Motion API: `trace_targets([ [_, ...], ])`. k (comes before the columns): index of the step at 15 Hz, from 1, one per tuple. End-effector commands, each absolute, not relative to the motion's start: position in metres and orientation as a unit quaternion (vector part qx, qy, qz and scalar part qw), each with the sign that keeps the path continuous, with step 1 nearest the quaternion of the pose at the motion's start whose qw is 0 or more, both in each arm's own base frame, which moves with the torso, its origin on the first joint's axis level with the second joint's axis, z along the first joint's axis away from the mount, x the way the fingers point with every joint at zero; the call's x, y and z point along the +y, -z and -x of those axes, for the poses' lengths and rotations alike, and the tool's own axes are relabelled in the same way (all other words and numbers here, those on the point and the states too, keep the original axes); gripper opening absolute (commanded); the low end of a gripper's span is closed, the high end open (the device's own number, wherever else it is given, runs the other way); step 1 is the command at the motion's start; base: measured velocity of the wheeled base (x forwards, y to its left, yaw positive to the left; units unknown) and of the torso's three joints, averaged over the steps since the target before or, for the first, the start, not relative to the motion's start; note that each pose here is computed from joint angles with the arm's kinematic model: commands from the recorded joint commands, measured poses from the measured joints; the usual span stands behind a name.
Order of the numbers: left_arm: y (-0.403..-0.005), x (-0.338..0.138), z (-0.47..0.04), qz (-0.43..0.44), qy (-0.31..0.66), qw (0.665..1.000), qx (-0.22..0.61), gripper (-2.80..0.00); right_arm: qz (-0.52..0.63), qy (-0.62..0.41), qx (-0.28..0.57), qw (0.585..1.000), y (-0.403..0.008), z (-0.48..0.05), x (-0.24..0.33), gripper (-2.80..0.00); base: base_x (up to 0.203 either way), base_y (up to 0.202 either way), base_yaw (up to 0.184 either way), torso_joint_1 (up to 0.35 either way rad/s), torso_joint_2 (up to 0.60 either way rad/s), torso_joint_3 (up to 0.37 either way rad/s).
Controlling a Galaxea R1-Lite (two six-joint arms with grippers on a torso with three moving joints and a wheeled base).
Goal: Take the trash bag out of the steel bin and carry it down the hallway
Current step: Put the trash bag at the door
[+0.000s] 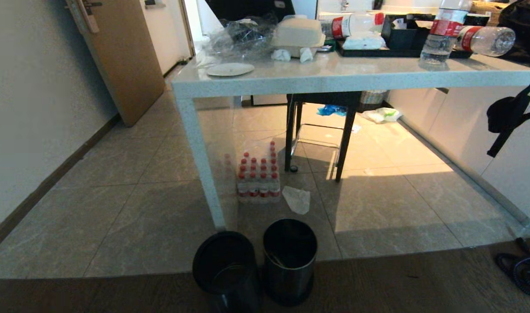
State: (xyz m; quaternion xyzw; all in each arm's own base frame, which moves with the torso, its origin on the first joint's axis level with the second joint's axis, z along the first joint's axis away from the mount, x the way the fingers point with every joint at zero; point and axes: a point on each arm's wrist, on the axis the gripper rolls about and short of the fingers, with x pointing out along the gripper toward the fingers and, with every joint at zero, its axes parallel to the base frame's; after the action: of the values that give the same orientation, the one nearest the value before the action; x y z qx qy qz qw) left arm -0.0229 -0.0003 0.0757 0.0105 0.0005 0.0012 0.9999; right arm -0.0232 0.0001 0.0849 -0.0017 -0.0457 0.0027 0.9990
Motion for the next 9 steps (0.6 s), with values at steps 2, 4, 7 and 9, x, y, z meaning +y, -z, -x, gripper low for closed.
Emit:
trace_targets([
  [2, -0.0756, -0.0003, 0.0228, -0.003, -0.001, 1.0, 0.001, -2.8, 0.002, -0.003, -0.028, 1.0, -0.0747, 0.0203, 0.0001, -2.8, 0.0, 0.192, 0.001, 0.006, 0.01, 0.003],
  [4, -0.0756, -0.0003, 0.0229, -0.002, -0.002, 1.0, 0.001, -2.8, 0.002, -0.003, -0.028, 1.0, -0.0747, 0.0203, 0.0001, -2.8, 0.0, 0.196, 0.001, 0.002, 0.0, -0.002],
  [7, -0.0756, -0.0002, 0.0229, -0.002, -0.001, 1.0, 0.001, -2.8, 0.002, -0.003, -0.028, 1.0, -0.0747, 0.0203, 0.0001, -2.8, 0.0, 0.191, 0.002, -0.002, 0.0, 0.004],
  [9, -0.0756, -0.0003, 0.0228, -0.002, -0.001, 1.0, 0.001, -2.8, 0.002, -0.003, -0.028, 1.0, -0.0747, 0.0203, 0.0001, -2.8, 0.0, 0.194, 0.0, 0.006, 0.0, 0.003],
])
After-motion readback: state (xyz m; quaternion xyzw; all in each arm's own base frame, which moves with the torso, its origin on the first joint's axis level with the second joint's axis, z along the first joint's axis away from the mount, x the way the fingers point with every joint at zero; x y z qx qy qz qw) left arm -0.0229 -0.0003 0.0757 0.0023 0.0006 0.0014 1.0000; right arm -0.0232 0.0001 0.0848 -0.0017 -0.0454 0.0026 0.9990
